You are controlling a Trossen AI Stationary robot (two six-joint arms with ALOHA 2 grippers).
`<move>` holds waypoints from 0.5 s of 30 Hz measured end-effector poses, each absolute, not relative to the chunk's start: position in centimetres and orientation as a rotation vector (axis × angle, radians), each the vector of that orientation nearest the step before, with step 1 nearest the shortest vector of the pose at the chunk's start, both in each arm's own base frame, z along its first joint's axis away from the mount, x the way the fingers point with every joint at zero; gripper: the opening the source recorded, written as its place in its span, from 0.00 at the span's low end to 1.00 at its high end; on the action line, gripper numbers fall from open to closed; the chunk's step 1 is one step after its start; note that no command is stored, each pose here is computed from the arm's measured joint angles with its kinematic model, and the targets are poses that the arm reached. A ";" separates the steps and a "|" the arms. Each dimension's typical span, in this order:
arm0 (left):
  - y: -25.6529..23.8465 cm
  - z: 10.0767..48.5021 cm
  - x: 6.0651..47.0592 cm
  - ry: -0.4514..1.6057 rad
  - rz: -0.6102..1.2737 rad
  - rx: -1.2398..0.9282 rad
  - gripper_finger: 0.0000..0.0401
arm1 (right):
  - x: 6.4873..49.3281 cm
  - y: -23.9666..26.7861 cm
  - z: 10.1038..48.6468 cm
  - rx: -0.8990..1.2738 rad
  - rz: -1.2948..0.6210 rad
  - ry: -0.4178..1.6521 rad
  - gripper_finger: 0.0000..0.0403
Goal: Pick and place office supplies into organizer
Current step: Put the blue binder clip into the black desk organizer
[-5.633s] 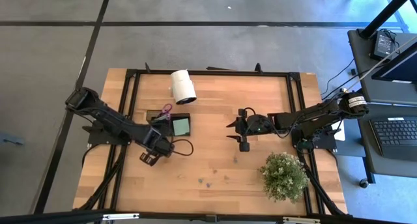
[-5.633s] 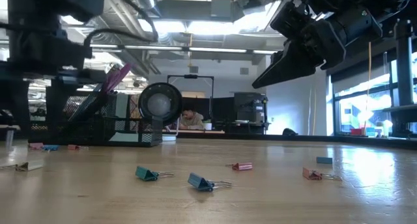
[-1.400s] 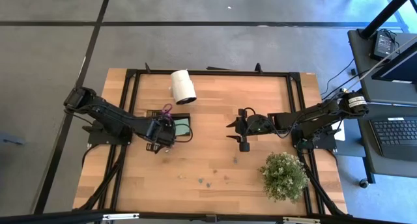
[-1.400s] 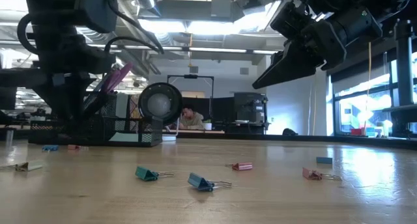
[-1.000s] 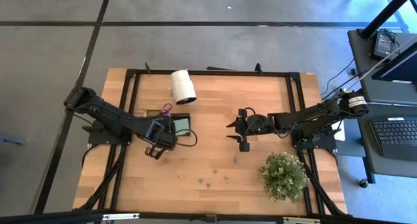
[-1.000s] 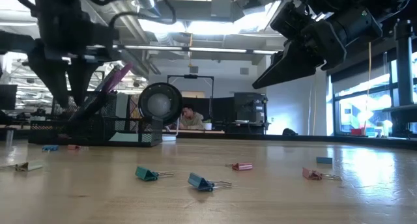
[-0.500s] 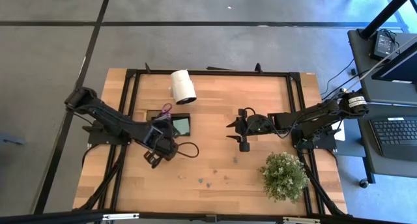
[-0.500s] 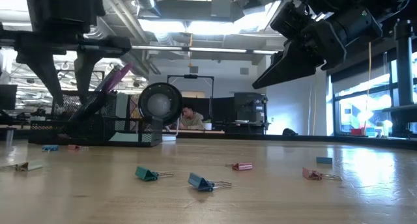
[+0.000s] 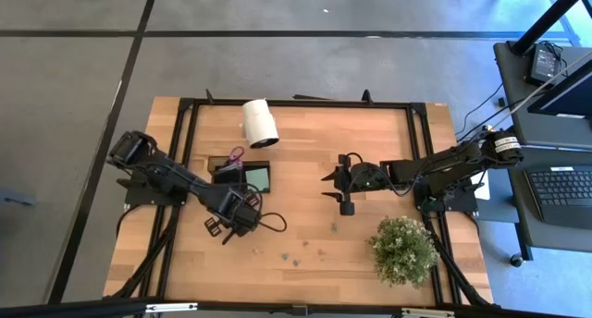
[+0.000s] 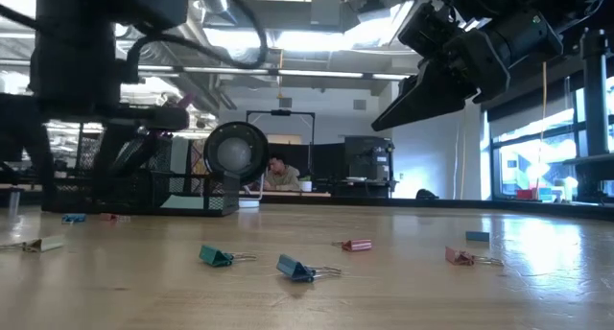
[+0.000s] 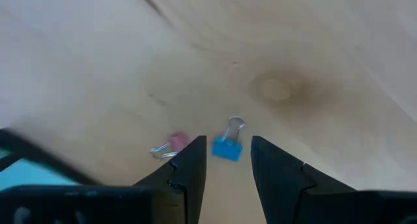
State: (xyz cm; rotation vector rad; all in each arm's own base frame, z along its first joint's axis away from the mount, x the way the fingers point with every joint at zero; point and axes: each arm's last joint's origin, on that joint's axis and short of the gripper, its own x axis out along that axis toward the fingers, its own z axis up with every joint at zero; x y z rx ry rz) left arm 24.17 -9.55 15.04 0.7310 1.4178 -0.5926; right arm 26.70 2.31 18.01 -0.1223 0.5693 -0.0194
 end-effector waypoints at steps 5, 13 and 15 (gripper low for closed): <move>-9.6 14.5 24.2 1.432 -0.636 0.773 0.29 | 26.7 2.3 18.0 -0.123 -0.019 0.569 0.52; -9.4 14.4 24.0 1.430 -0.697 0.872 0.29 | 26.7 2.3 18.0 -0.123 -0.019 0.570 0.52; -9.3 14.0 23.7 1.440 -0.719 0.889 0.29 | 26.7 2.3 18.0 -0.123 -0.019 0.570 0.52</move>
